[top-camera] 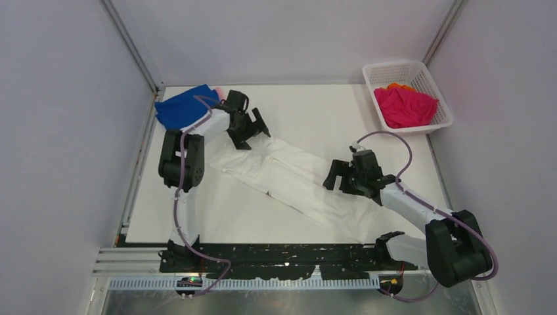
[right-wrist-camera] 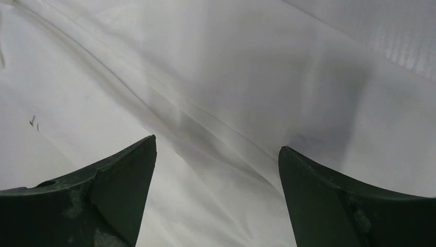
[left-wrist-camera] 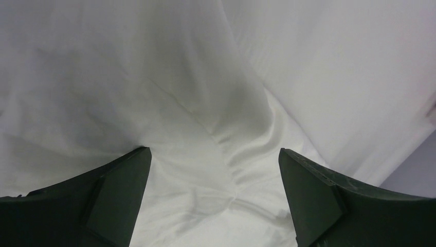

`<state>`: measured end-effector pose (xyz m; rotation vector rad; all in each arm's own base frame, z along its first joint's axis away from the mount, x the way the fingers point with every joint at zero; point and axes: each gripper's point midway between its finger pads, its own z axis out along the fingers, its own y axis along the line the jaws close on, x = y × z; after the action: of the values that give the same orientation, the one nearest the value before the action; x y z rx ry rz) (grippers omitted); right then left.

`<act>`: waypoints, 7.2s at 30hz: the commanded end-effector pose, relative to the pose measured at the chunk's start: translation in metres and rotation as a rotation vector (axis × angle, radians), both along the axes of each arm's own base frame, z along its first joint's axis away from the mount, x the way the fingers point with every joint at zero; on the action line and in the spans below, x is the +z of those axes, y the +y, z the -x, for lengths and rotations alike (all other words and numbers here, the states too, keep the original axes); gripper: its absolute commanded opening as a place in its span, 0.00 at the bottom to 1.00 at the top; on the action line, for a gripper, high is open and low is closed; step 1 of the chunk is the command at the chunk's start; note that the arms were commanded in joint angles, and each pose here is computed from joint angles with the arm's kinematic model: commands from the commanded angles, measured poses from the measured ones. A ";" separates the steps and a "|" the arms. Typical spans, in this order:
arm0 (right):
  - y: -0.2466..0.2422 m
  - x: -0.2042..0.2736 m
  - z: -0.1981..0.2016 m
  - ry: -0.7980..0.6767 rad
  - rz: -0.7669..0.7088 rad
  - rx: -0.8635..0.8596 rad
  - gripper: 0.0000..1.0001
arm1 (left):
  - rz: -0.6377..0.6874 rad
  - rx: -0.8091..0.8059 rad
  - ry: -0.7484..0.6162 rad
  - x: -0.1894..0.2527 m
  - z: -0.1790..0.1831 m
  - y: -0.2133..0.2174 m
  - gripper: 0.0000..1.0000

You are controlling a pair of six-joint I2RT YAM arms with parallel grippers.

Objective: Fold and stack the t-shirts
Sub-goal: Rotate the tshirt 90 degrees, then grab the bottom of the folded rectangular tshirt with both arms, then fold the folded rectangular tshirt in 1/3 of the way

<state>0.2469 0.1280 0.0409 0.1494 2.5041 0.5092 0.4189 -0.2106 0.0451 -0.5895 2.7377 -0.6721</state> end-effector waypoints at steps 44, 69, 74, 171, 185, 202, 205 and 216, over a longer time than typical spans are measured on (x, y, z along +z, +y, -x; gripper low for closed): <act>0.110 0.100 0.008 -0.284 -0.024 0.278 0.95 | 0.545 -0.236 -0.625 0.229 -0.137 -0.149 1.00; 0.241 0.058 -0.238 -0.161 -0.146 0.426 0.95 | -0.161 0.032 -0.495 0.098 0.132 0.074 1.00; 0.240 0.022 -0.249 -0.061 -0.199 0.377 0.95 | -0.082 -0.021 -0.475 0.087 0.139 0.058 1.00; 0.047 -0.015 0.133 0.196 -0.041 0.138 0.56 | -0.086 -0.507 -0.039 -0.044 0.312 -0.023 0.00; 0.042 -0.020 0.160 0.249 0.014 0.176 0.05 | -0.047 -0.557 -0.023 -0.042 0.336 -0.020 0.00; 0.082 0.026 0.161 0.117 -0.191 0.336 0.05 | 0.073 -0.653 -0.170 0.015 0.338 -0.048 0.00; 0.082 0.037 0.148 0.055 -0.178 0.321 0.05 | 0.044 -0.636 -0.193 0.024 0.321 -0.049 0.00; 0.087 0.076 0.065 -0.090 -0.188 0.199 0.05 | 0.044 -0.541 -0.210 0.047 0.248 -0.056 0.00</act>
<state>0.1316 0.2038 0.0798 -0.0904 2.5568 0.7771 0.1439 -0.2633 0.0805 0.2425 2.7036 -0.8301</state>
